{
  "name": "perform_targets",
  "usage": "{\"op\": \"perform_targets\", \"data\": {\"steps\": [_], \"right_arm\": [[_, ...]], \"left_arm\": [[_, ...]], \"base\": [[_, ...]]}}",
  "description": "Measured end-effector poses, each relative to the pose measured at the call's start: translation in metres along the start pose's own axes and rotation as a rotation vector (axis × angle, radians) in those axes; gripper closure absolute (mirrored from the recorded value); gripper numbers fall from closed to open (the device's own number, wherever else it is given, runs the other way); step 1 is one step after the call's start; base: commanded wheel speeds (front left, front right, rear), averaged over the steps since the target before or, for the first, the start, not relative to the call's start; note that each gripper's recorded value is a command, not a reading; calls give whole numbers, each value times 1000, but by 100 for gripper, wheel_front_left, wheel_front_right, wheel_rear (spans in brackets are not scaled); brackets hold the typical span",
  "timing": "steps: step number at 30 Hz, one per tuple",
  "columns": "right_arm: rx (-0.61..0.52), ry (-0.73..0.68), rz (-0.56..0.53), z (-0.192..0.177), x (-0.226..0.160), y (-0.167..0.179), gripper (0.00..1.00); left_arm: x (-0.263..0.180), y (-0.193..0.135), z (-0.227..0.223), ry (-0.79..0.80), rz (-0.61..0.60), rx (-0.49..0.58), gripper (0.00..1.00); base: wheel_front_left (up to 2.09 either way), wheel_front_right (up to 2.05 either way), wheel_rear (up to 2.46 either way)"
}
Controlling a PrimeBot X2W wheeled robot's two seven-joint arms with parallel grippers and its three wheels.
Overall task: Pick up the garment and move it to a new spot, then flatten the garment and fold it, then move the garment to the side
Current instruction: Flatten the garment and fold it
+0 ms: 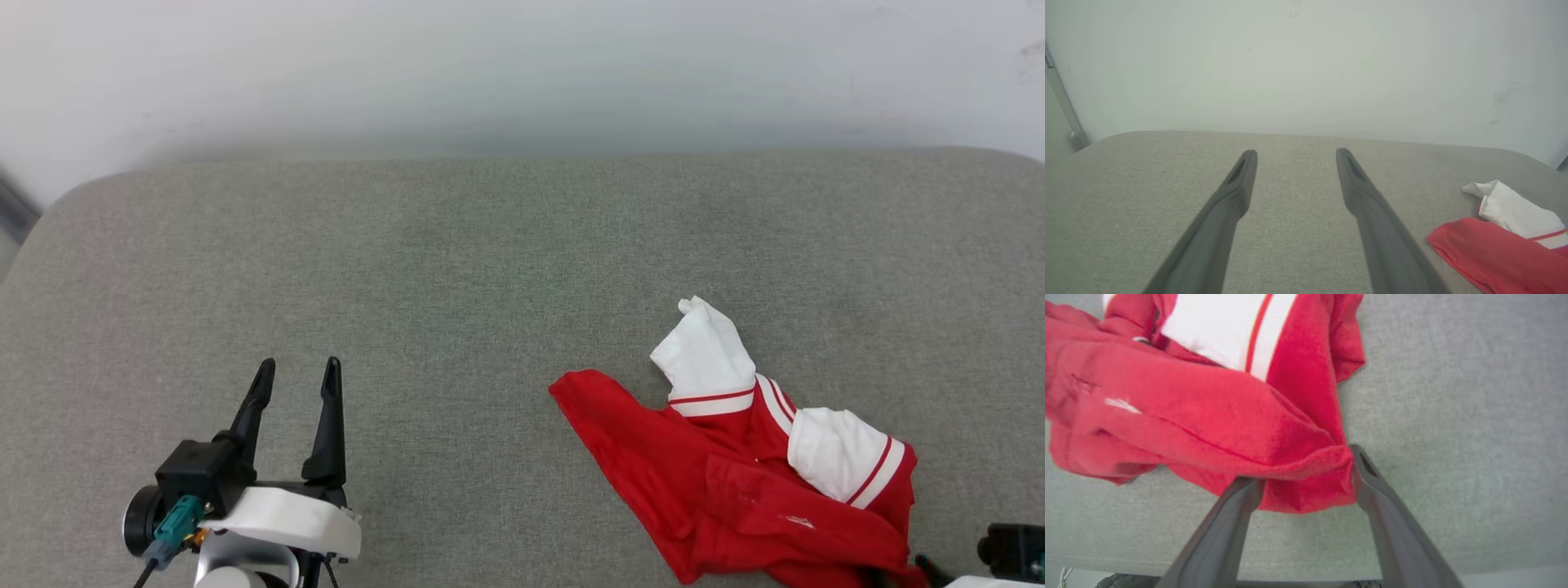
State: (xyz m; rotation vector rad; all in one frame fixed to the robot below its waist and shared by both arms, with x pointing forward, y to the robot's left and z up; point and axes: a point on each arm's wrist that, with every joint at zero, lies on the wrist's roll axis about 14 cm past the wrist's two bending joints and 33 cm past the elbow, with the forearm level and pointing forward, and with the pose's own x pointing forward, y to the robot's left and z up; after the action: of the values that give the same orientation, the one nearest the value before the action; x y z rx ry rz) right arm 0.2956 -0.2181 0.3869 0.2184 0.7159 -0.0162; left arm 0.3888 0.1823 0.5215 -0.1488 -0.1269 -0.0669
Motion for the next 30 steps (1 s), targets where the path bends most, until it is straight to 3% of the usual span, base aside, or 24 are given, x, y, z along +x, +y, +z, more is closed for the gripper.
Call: {"op": "perform_targets", "data": {"steps": [8, 14, 22, 30], "right_arm": [[-45, -360, 77, 65, -21, 29, 0], [-123, -574, 64, 108, -45, 35, 0], [-174, -678, 41, 135, -57, 43, 0], [-174, -701, 35, 154, -40, 47, 0]], "left_arm": [[-9, -1, 4, -7, 10, 6, 0], [-10, -5, 9, -12, 0, 17, 0], [8, -35, 11, 19, -111, 31, 0], [71, -111, 16, 52, -362, 40, 0]], "base": [[0, 0, 0], [0, 0, 0], [0, 0, 0], [0, 0, 0]]}}
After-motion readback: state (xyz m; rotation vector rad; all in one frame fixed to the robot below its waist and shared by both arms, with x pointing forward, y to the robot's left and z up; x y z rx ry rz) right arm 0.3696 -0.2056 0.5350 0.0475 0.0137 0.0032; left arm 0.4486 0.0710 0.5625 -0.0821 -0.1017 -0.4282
